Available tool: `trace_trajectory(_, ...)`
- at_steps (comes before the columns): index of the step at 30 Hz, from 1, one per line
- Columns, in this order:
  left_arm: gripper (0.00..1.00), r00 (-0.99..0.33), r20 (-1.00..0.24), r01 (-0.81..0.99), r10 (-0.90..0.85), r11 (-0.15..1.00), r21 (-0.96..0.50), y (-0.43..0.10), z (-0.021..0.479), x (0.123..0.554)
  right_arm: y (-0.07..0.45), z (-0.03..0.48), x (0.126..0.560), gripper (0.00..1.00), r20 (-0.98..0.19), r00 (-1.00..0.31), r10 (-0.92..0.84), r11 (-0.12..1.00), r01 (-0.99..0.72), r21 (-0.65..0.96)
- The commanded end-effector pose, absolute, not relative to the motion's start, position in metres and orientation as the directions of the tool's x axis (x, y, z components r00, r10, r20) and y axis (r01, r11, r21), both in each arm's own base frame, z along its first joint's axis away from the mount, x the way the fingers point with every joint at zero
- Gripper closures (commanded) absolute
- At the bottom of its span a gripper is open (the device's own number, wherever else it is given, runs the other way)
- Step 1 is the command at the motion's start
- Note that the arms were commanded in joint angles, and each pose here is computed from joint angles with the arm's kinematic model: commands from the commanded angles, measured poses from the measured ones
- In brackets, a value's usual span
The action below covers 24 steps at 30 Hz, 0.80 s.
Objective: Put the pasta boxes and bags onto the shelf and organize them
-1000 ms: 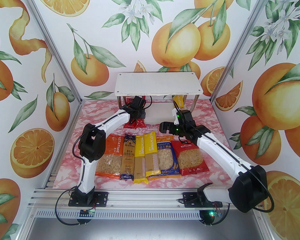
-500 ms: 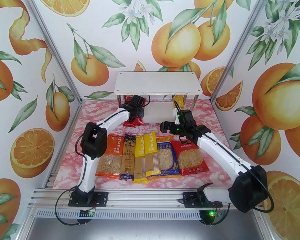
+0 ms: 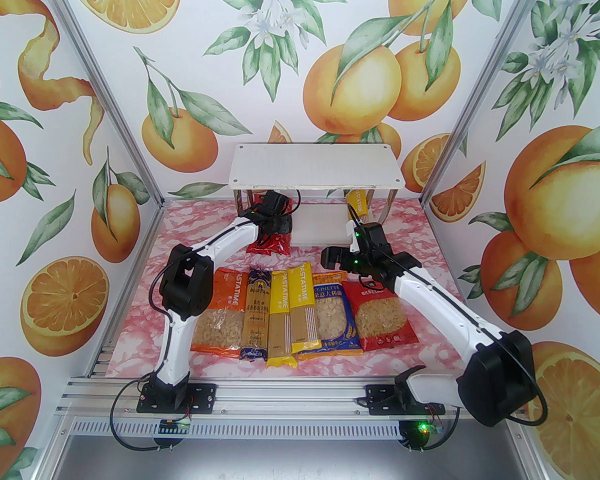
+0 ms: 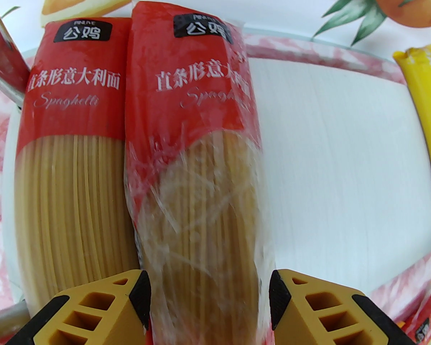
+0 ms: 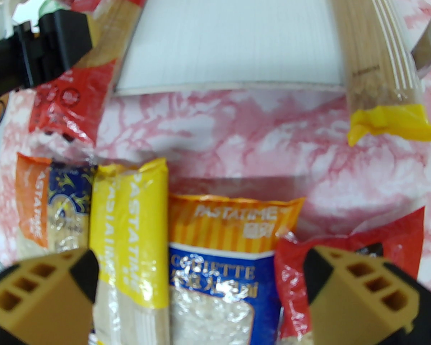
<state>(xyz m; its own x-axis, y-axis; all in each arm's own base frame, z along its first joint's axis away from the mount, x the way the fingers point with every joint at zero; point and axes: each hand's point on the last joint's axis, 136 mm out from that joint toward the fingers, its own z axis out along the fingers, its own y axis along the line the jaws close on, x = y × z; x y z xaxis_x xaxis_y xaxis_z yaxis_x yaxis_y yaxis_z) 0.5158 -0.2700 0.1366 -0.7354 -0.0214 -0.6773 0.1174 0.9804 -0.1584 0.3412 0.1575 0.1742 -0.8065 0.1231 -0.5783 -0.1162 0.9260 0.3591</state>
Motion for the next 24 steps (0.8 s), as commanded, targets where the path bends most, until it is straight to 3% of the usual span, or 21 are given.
trace_trajectory(1,0.47,-0.627,-0.778,0.184,-0.037,0.964,-0.194,-0.282,0.214,0.505,0.158,0.181,0.335,0.0,-0.582,-0.802,0.136,0.914,-0.124,0.385)
trace_trajectory(3,0.57,-0.633,-0.774,0.19,-0.017,0.966,-0.177,-0.284,0.213,0.494,0.157,0.182,0.334,0.0,-0.584,-0.8,0.139,0.914,-0.124,0.387)
trace_trajectory(9,0.71,-0.653,-0.757,0.206,-0.008,0.96,-0.188,-0.283,0.204,0.467,0.156,0.184,0.33,0.0,-0.588,-0.796,0.146,0.911,-0.123,0.392)
trace_trajectory(18,0.83,-0.713,-0.701,0.188,0.018,0.968,-0.167,-0.275,0.161,0.463,0.153,0.188,0.326,0.0,-0.593,-0.788,0.164,0.908,-0.114,0.403)
trace_trajectory(24,0.82,-0.772,-0.635,0.163,0.032,0.975,-0.149,-0.268,0.131,0.463,0.149,0.19,0.322,0.0,-0.603,-0.78,0.168,0.913,-0.107,0.394)
